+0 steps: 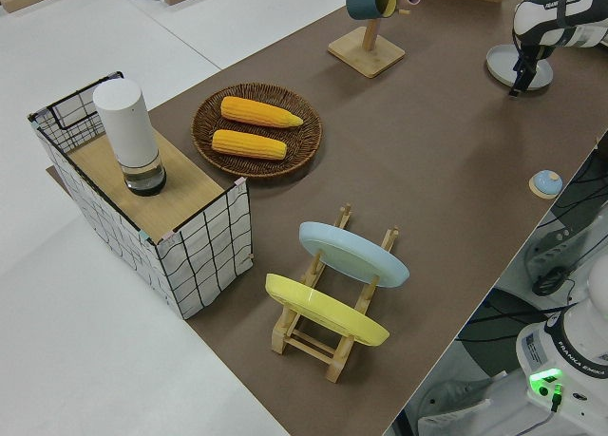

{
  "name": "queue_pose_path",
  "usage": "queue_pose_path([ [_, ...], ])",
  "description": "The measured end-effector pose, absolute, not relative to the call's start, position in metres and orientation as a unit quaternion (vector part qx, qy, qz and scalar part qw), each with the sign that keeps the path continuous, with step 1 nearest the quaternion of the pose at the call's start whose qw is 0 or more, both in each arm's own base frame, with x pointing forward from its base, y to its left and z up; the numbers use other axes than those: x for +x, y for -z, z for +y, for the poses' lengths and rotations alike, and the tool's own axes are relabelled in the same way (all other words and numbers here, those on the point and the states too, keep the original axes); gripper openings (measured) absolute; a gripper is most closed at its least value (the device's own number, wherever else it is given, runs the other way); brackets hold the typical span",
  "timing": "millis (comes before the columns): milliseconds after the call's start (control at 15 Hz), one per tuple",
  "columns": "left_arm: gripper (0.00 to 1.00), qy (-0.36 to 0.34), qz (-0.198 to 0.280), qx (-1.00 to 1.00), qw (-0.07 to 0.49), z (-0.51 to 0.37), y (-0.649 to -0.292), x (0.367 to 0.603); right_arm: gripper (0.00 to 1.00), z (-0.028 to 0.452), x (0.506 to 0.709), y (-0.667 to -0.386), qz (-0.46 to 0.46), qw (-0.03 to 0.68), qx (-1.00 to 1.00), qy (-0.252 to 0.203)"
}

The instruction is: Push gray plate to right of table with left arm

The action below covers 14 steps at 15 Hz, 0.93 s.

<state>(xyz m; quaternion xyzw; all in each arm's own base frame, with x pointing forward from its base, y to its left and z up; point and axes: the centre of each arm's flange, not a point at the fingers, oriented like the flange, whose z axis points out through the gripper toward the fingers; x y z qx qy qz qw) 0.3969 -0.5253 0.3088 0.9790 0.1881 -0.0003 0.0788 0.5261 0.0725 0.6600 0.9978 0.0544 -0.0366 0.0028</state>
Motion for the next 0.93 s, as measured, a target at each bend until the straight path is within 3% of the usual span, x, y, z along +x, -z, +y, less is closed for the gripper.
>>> queue_pose_path([
  [533, 1.00, 0.021, 0.169, 0.985, 0.014, -0.469, -0.363, 0.434, 0.99, 0.073, 0.526, -0.660, 0.054, 0.003, 0.998, 0.037],
  [933, 1.00, 0.044, 0.134, 0.990, -0.014, -0.404, -0.436, 0.501, 0.99, 0.073, 0.526, -0.660, 0.054, 0.003, 0.998, 0.037],
])
